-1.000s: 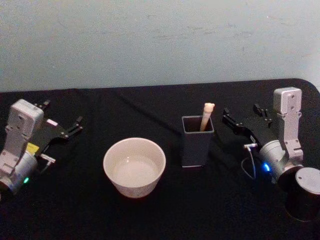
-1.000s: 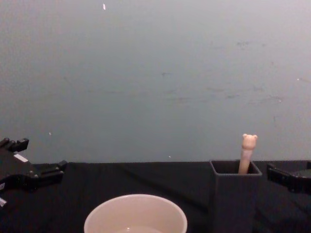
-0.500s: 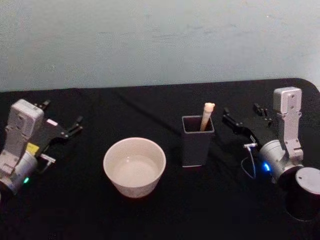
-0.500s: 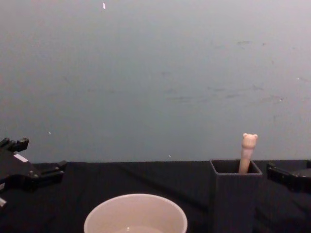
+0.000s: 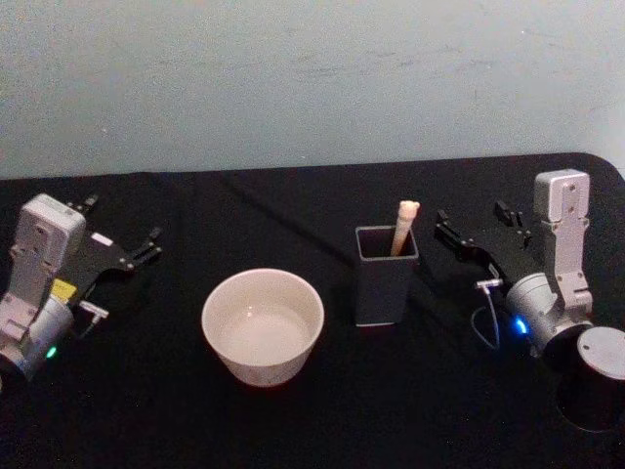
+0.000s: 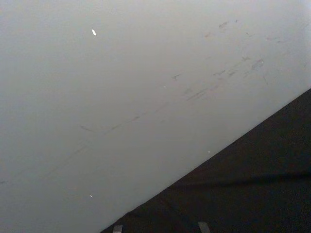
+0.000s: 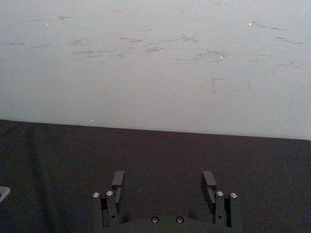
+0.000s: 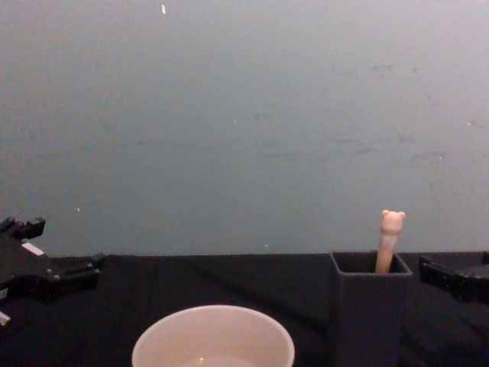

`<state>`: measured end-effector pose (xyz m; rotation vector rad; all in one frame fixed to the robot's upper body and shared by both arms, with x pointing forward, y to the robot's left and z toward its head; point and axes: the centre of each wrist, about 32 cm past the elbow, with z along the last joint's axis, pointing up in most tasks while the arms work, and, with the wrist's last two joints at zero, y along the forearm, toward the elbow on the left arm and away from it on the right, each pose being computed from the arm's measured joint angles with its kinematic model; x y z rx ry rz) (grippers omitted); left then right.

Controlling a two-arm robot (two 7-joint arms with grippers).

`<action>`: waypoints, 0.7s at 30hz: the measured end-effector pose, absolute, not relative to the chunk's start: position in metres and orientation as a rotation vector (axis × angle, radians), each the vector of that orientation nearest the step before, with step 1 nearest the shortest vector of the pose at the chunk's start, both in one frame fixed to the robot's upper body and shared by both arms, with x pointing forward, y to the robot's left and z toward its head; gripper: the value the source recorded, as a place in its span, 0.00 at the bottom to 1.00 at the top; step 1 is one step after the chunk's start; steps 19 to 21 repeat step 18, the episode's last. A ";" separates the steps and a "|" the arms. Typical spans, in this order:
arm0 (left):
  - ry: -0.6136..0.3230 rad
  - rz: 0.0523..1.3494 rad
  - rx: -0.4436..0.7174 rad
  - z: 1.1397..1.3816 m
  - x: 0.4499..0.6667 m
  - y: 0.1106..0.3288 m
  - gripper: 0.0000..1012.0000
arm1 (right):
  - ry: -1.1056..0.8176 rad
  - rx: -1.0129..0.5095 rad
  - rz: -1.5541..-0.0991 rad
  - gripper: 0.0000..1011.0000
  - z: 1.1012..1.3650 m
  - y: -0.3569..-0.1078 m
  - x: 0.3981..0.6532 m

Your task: Pick up the stirring spoon with one hand, stir inside the cup, then place it back in its original position.

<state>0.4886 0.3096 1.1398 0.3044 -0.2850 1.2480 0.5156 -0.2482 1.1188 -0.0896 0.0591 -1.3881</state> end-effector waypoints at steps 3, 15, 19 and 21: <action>-0.285 1.248 0.304 1.140 0.489 0.310 0.99 | 0.059 -0.089 -1.388 0.99 1.119 -0.248 0.516; -0.285 1.248 0.304 1.140 0.489 0.310 0.99 | 0.058 -0.089 -1.388 0.99 1.119 -0.248 0.516; -0.285 1.248 0.304 1.140 0.489 0.310 0.99 | 0.059 -0.089 -1.388 0.99 1.119 -0.248 0.516; -0.285 1.248 0.304 1.140 0.489 0.310 0.99 | 0.059 -0.089 -1.388 0.99 1.119 -0.248 0.516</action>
